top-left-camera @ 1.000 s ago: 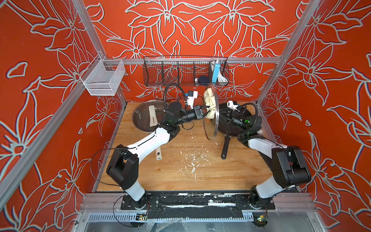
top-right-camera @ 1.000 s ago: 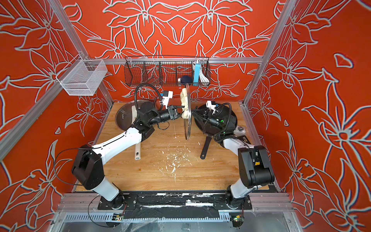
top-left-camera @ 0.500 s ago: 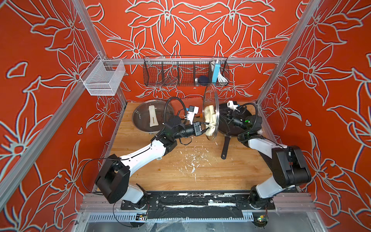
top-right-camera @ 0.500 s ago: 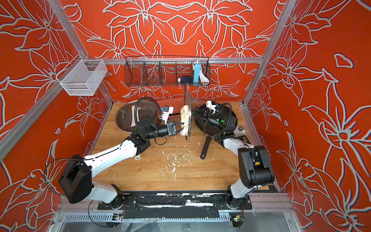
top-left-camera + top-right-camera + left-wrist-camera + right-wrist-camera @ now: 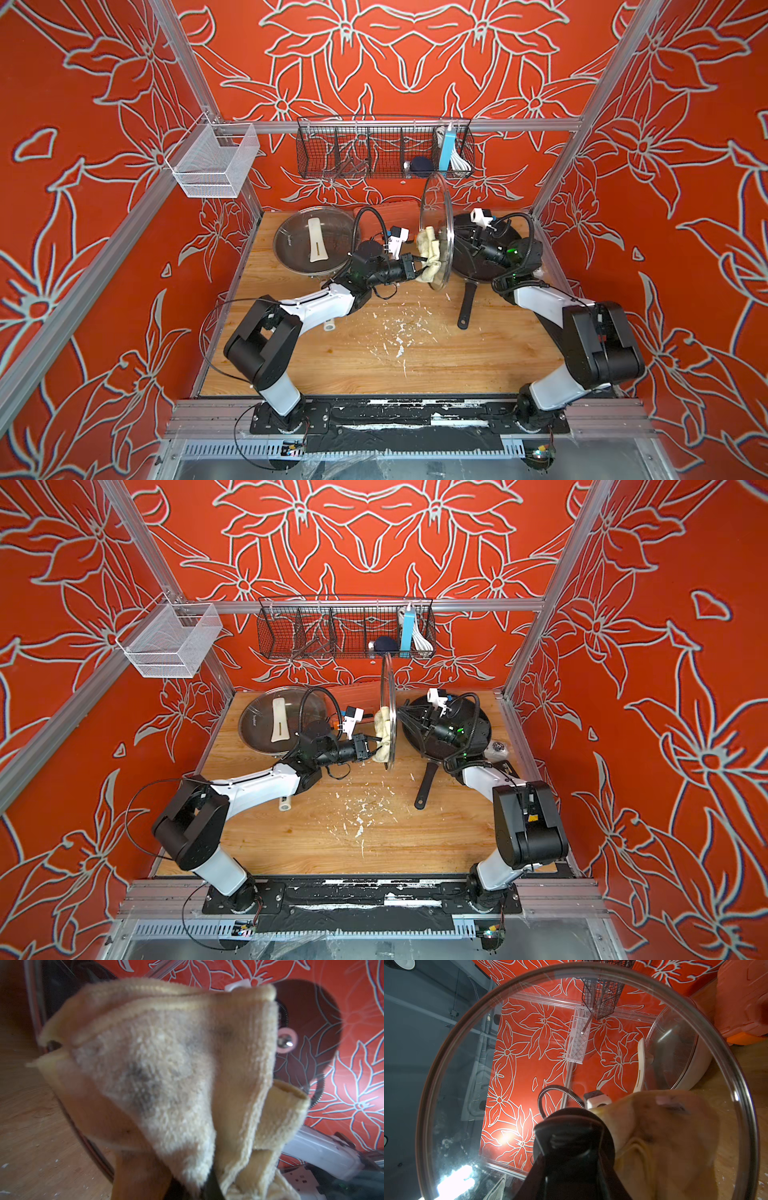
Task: Wipe the pot lid with a cloth
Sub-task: Wipe the pot lid.
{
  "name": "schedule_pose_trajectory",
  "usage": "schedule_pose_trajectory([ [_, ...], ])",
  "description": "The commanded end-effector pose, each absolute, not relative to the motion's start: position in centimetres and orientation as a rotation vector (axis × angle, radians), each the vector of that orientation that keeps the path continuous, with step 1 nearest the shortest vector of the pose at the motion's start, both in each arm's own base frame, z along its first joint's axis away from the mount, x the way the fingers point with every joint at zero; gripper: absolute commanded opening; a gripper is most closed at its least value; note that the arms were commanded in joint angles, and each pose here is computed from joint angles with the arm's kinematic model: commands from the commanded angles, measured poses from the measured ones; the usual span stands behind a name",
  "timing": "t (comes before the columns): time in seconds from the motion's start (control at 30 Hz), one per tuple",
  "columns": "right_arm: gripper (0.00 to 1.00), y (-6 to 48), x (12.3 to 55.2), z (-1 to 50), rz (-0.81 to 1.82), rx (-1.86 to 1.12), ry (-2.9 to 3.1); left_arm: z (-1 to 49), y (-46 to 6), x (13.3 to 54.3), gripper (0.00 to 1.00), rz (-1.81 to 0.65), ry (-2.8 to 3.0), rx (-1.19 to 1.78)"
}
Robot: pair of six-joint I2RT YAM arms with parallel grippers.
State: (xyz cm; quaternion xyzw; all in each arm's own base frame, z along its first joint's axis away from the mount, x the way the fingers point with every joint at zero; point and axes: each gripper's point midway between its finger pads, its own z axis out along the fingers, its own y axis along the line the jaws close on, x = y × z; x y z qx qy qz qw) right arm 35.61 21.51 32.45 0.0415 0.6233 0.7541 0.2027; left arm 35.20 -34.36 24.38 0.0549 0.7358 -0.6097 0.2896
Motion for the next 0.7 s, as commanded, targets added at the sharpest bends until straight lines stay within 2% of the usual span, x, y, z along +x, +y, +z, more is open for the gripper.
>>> schedule_pose_trajectory([
  [0.0,0.00,21.2,33.9,38.0,2.078,-0.075,1.539,27.1,-34.6,34.7,0.00,-1.682,1.879,0.194],
  [0.4,0.00,20.8,35.2,36.9,2.048,0.009,1.522,26.9,-29.0,34.4,0.00,-1.405,1.884,0.051],
  [0.67,0.00,20.5,35.7,35.5,1.904,0.045,1.593,28.8,-26.2,32.6,0.00,-1.263,1.857,0.053],
])
